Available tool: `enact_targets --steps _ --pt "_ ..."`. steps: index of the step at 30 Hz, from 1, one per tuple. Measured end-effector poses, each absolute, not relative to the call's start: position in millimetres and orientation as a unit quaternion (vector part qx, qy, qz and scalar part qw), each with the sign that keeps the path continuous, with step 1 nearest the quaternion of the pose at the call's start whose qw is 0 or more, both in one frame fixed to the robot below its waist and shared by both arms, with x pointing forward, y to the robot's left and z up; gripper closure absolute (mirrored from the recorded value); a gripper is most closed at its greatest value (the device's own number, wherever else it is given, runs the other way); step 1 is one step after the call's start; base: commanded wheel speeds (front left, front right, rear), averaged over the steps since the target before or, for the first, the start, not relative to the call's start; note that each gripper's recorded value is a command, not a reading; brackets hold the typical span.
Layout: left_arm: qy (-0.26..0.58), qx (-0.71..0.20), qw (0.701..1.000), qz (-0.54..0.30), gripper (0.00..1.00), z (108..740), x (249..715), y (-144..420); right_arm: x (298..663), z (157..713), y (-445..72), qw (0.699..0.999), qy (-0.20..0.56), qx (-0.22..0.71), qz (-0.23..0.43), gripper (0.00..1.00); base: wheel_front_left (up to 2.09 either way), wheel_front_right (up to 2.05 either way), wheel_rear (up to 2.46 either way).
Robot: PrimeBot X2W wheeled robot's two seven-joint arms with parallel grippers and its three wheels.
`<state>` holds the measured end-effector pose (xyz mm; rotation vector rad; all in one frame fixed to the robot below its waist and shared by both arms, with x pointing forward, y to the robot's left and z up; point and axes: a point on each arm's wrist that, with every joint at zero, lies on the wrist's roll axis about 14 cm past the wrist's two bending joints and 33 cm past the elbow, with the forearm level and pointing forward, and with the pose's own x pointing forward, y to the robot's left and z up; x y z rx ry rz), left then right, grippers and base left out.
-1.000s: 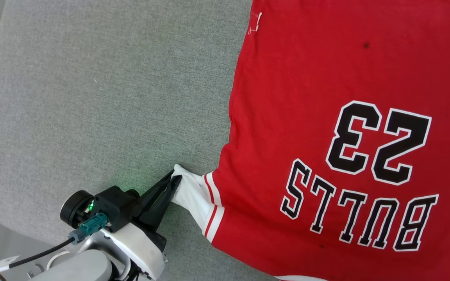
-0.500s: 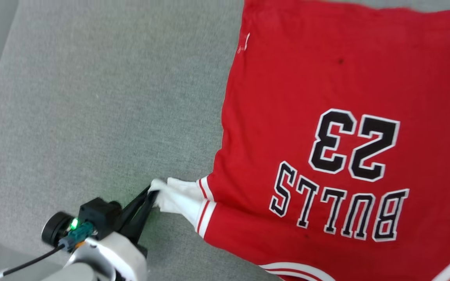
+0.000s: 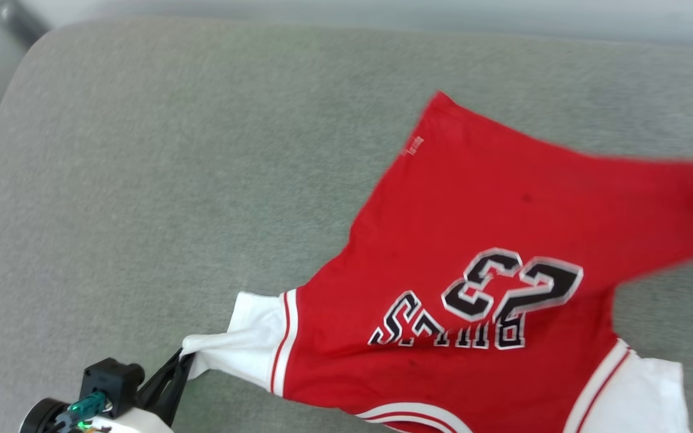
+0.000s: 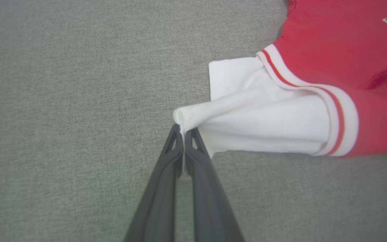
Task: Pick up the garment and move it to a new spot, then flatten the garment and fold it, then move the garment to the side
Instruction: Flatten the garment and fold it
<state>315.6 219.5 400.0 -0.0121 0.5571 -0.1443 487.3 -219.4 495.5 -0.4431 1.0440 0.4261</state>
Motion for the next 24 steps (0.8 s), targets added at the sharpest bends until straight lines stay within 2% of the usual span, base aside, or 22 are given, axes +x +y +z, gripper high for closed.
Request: enact_targets --steps 4,13,17,19,20,22,24 --pt "0.269 -0.003 0.960 -0.081 1.00 403 316 215 428 477 -253 0.796 0.535 -0.209 0.191 1.00 0.00 0.00 0.00" --pt "0.256 -0.001 0.961 -0.107 1.00 410 317 202 278 408 -293 0.725 0.654 -0.125 0.174 1.00 0.00 0.00 0.00" --pt "0.253 0.000 0.961 -0.111 1.00 412 317 200 231 384 -290 0.706 0.682 -0.083 0.172 1.00 0.00 0.00 0.00" --pt "0.254 0.001 0.961 -0.112 1.00 412 317 199 225 379 -286 0.712 0.678 -0.071 0.170 1.00 0.00 0.00 0.00" --pt "0.255 0.001 0.960 -0.113 1.00 411 316 199 226 379 -285 0.719 0.671 -0.067 0.169 0.90 0.00 0.00 0.00" --pt "0.255 0.002 0.960 -0.114 1.00 412 316 198 235 382 -285 0.736 0.655 -0.064 0.162 0.00 0.00 0.00 0.00" --pt "0.255 0.004 0.960 -0.115 1.00 412 315 198 253 393 -287 0.760 0.627 -0.071 0.156 0.00 0.00 0.00 0.00"
